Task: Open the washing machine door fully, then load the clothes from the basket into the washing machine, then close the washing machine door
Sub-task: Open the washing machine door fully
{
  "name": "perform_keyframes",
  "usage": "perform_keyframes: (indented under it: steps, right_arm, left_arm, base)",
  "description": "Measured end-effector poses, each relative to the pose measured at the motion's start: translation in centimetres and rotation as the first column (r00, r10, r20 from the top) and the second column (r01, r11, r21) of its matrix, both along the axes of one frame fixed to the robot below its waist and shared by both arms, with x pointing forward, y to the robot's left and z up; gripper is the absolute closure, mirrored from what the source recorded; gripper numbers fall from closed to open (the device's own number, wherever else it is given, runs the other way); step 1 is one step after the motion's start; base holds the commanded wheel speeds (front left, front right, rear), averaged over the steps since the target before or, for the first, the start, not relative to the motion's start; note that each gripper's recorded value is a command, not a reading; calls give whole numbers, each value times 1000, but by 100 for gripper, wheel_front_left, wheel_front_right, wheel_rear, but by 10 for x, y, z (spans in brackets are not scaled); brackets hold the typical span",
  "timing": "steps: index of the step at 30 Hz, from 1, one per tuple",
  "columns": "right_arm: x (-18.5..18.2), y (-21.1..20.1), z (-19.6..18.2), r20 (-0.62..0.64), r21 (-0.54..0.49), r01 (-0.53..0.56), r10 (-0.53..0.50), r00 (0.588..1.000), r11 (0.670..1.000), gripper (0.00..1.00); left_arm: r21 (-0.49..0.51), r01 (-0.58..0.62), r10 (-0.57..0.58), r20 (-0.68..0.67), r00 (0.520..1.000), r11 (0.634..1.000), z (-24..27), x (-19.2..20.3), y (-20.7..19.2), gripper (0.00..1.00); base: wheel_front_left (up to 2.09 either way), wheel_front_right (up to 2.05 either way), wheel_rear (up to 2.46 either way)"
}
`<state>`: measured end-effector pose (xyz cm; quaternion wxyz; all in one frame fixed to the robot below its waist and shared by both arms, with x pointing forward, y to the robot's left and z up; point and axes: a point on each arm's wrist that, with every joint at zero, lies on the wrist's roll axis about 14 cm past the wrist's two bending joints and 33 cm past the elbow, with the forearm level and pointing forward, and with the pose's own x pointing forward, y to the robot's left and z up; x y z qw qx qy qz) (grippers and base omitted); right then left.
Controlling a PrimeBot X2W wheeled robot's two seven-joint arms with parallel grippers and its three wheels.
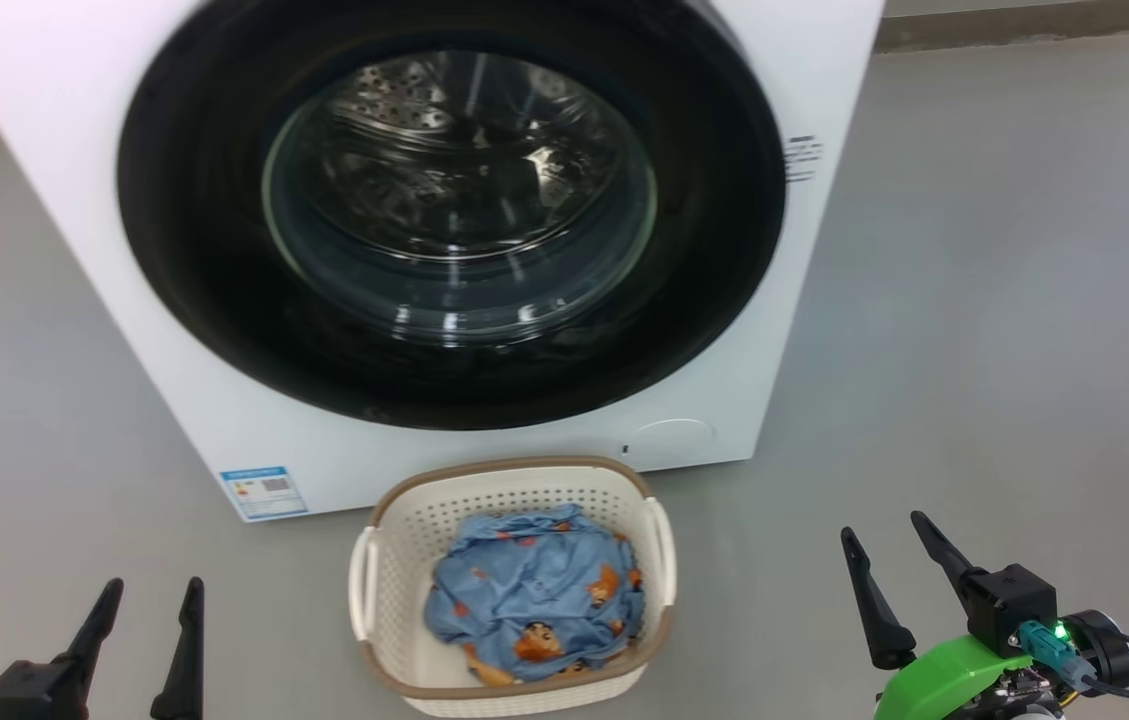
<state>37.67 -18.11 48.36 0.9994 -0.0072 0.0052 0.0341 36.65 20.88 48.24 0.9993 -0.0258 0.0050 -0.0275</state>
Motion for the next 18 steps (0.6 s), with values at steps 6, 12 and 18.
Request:
perform_keyframes:
  steps: [6, 12, 18]
  right_arm:
    - [0, -1, -1, -3, 4, 2, -2, 1000, 1000, 0]
    - [0, -1, -1, -4, 7, 4, -4, 1000, 1000, 0]
    - [0, -2, -2, -5, 6, 4, -4, 1000, 1000, 0]
  left_arm:
    - [0, 1, -1, -2, 1000, 1000, -1, 0, 0, 0]
    - [-11, -12, 12, 23, 1000, 1000, 6, 2, 2, 0]
    - [-12, -10, 11, 21, 1000, 1000, 6, 2, 2, 0]
  base:
    - [123, 123, -246]
    - [112, 112, -223]
    - [67, 67, -133]
